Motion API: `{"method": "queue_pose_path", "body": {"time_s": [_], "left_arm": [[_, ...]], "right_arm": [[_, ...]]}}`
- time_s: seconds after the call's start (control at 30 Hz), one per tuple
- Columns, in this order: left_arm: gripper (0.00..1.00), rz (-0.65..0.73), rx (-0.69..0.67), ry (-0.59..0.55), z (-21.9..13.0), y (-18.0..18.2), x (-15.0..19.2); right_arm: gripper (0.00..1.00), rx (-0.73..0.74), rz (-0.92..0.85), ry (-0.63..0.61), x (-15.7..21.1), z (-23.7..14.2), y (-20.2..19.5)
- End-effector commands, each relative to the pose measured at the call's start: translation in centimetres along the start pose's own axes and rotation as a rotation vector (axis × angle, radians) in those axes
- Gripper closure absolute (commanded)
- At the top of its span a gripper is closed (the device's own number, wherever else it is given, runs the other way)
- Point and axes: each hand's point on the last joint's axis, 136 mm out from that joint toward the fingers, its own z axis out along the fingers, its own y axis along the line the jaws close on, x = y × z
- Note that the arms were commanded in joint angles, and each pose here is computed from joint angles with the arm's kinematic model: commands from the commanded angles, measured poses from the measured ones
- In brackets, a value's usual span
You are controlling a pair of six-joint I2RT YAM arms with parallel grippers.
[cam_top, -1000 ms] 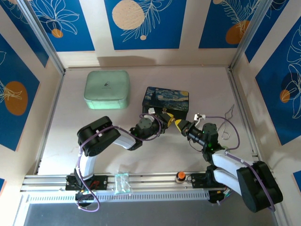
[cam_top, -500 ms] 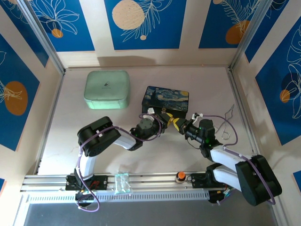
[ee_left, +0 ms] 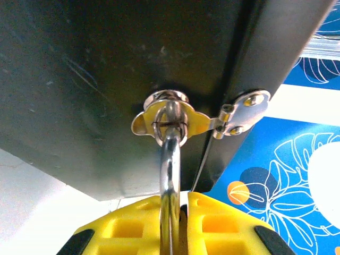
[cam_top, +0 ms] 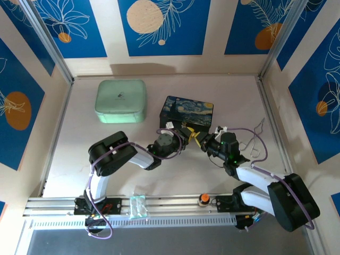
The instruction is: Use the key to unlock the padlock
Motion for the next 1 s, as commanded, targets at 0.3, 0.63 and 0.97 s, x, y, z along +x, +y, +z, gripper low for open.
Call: {"method": "queue_pose_path", "body": {"time_s": [0.3,0.63,0.97], "left_arm": [[1.00,0.021,0.077,0.056,-1.1,-1.2,1.2],[1.00,0.036,0.015,0.049,-1.5,0.9,0.8],[1.00,0.051,-0.009,0.075,-2.0,1.2,1.4]], "right_arm": [[0.52,0.077,-0.040,-0.067,-0.3,-1.5,-1.0],[0.81,0.202,-0.114,0.113,2.9,-2.6,-3.7],[0.87,0.133,-0.160,0.077,2.6,-1.4,-1.9]]}}
